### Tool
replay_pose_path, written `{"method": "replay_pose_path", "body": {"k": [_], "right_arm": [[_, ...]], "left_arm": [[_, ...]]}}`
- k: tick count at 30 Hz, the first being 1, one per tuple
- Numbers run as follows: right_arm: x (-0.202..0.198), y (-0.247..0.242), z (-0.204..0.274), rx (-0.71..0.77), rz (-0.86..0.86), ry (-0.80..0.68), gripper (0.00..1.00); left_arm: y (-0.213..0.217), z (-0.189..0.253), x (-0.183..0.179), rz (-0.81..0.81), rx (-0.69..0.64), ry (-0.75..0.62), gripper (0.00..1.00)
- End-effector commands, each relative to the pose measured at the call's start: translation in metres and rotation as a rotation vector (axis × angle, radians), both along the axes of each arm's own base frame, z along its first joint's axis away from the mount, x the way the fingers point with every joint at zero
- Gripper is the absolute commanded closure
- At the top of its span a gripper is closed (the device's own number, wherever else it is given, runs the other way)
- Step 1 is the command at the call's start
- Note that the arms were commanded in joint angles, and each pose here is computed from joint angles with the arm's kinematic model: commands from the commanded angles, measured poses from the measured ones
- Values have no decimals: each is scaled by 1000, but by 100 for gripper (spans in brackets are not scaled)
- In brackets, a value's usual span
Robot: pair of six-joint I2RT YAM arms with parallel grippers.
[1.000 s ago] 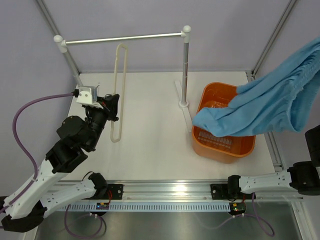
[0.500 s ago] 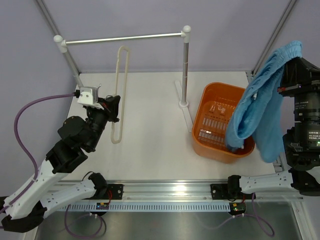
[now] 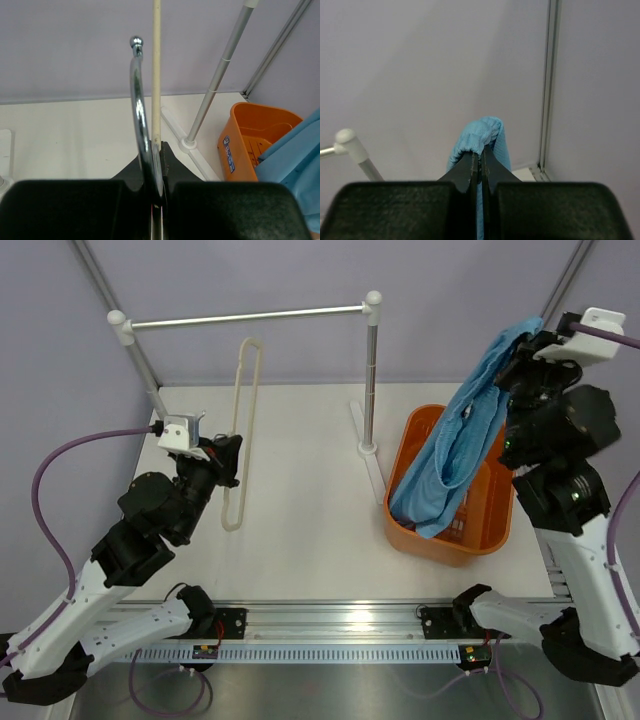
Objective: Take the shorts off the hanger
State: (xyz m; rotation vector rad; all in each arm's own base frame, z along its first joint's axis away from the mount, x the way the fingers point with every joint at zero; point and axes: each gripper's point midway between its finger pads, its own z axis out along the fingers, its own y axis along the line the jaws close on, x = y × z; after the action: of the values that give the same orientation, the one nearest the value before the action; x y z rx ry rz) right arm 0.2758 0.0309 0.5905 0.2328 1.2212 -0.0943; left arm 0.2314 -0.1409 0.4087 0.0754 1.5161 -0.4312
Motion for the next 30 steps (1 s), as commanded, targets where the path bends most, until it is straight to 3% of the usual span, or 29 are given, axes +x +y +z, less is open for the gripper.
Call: {"method": "replay_pose_path", "body": {"k": [1,10,14,15,17,18,22,30], "right_arm": [[35,6,-56,167,129,155,100],[45,3,-153,360,98,390,100],[40,3,-198,401,80,461,82],[38,5,-210,409,80,489,73],[32,8,-213,418,107,493,60],[31,9,-218,420,113,502,47],[21,11,-215,436,140,491,27],[14,26,-214,448,237,497,23]], "left_arm": [[2,17,-5,-18,-45,-39,100],[0,8,-5,-24,-29,-25,100],[2,1,-8,-23,-1,19,100],[3,0,-8,-25,3,29,100],[4,-1,-12,-33,5,55,100],[4,-1,-15,-46,4,64,100],[0,-2,-23,-91,13,118,100],[-24,-8,-11,-101,100,279,100]]}}
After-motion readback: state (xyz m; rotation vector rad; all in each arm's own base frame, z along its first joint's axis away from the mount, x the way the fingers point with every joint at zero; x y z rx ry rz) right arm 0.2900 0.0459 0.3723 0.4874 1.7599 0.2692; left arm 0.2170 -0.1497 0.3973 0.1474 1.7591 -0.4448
